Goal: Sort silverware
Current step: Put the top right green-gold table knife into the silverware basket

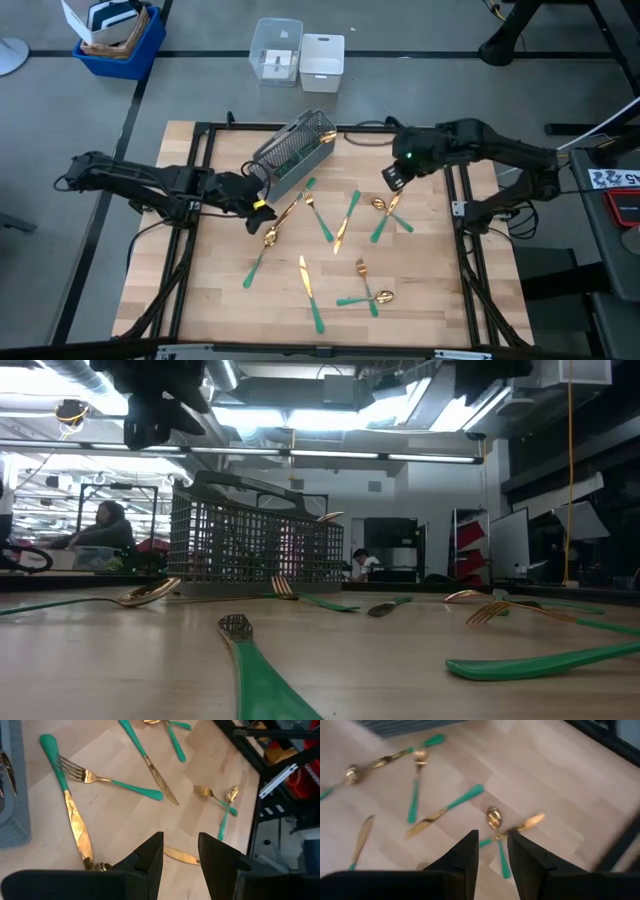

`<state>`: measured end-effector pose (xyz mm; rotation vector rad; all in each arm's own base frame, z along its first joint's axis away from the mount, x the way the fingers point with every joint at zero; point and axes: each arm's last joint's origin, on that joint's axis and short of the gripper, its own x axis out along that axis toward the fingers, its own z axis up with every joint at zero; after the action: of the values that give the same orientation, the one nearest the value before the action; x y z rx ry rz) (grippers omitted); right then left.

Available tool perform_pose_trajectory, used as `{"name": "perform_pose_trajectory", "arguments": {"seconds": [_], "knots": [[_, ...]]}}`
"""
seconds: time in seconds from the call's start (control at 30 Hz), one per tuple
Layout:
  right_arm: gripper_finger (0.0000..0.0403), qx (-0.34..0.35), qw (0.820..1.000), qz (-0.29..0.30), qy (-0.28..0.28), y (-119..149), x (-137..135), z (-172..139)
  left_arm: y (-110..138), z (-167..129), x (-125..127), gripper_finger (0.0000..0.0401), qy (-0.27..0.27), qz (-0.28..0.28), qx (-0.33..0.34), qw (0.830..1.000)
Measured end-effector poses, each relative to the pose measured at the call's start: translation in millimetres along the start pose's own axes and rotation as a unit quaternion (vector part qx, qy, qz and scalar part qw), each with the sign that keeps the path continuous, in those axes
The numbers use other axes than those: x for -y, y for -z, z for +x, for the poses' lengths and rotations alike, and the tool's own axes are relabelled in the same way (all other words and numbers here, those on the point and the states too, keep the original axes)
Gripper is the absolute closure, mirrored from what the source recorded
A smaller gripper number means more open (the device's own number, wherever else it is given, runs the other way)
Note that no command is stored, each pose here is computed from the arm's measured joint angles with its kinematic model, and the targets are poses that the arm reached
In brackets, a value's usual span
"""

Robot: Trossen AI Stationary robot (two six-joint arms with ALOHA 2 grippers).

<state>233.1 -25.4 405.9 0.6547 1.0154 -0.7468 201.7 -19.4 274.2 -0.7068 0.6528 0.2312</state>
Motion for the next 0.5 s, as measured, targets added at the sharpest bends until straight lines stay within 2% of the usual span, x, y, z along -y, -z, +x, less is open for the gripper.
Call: {"name": "perform_pose_trajectory", "arguments": {"seconds": [0.13, 0.27, 0.4, 0.5], "knots": [[0.0295, -0.001, 0.998, 0.045, 0.034, 10.7, -13.4, 13.3, 1.3, 7.5, -0.6, 0.0287, -0.011, 0.006, -0.011, 1.000], [0.0295, -0.034, 0.993, 0.084, 0.075, 30.5, -19.2, 40.9, 2.8, 14.6, -1.6, 0.0287, -0.023, 0.008, -0.023, 0.999], [0.0295, -0.060, 0.979, 0.137, 0.136, 52.1, -15.4, 73.6, 4.1, 20.6, -2.2, 0.0287, -0.032, 0.010, -0.032, 0.999], [0.0295, -0.072, 0.971, 0.173, 0.148, 62.9, -13.2, 98.2, 4.3, 23.1, -2.3, 0.0287, -0.034, 0.011, -0.034, 0.999]]}}
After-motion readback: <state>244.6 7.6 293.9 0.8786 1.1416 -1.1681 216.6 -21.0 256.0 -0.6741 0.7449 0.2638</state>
